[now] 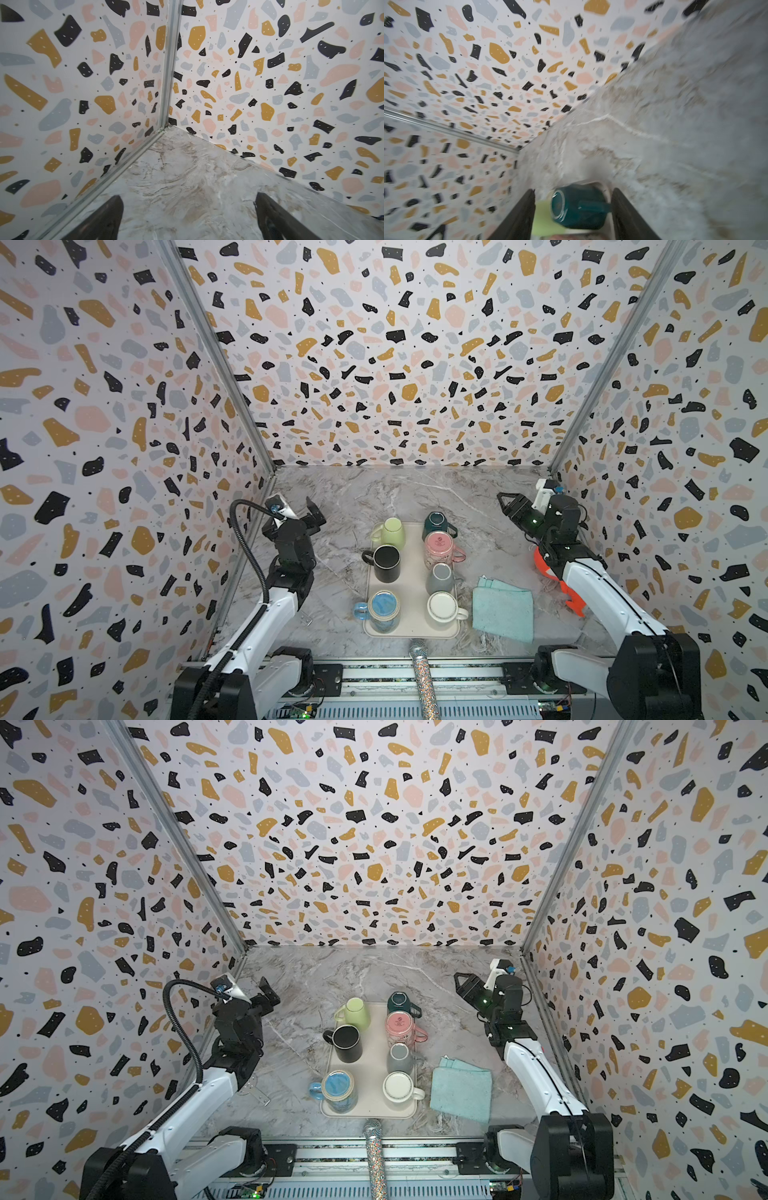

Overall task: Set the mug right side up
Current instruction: 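Reach the right gripper to the dark green mug lying on the tray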

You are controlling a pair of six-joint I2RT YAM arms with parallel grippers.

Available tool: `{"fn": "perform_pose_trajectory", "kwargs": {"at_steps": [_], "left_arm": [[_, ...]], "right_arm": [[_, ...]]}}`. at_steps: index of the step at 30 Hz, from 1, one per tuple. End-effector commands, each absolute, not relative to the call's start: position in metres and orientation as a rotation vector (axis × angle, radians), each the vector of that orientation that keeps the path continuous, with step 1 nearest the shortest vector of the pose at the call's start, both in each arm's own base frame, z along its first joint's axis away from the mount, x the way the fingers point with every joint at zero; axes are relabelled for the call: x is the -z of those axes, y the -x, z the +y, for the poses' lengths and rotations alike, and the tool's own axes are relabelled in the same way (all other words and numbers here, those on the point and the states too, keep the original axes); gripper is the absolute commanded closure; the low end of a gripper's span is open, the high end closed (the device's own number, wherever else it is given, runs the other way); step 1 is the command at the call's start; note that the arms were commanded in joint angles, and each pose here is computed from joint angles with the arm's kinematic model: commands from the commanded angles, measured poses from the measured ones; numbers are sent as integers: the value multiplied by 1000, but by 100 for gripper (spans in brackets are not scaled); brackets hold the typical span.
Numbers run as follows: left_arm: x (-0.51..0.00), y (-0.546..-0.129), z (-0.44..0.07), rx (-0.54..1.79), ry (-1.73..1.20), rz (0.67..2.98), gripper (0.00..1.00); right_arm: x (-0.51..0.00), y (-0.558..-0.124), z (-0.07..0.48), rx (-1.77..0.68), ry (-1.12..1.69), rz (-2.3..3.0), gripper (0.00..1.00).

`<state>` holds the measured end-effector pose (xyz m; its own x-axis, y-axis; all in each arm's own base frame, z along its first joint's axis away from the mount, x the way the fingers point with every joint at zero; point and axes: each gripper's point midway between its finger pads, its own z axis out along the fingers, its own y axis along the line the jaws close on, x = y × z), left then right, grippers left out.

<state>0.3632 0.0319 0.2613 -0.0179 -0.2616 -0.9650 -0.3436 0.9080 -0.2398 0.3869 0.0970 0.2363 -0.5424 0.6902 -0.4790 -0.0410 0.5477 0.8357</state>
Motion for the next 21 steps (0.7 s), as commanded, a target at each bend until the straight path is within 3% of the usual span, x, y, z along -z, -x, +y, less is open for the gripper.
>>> {"fn": "perform_pose_trajectory", "kwargs": {"at_steps": [1,8,21], "left_arm": [[-278,-367,16,75,480,1609,0],[-293,-369,12,146,508,1569,0],[-293,-372,13,153,538,1585,0]], "right_arm": [[-227,-365,132,-1592,-778,1915,41],[-202,-362,140,-1842,-1048,1840,41],[-162,-369,178,-1987,-1229,1936,39]]}}
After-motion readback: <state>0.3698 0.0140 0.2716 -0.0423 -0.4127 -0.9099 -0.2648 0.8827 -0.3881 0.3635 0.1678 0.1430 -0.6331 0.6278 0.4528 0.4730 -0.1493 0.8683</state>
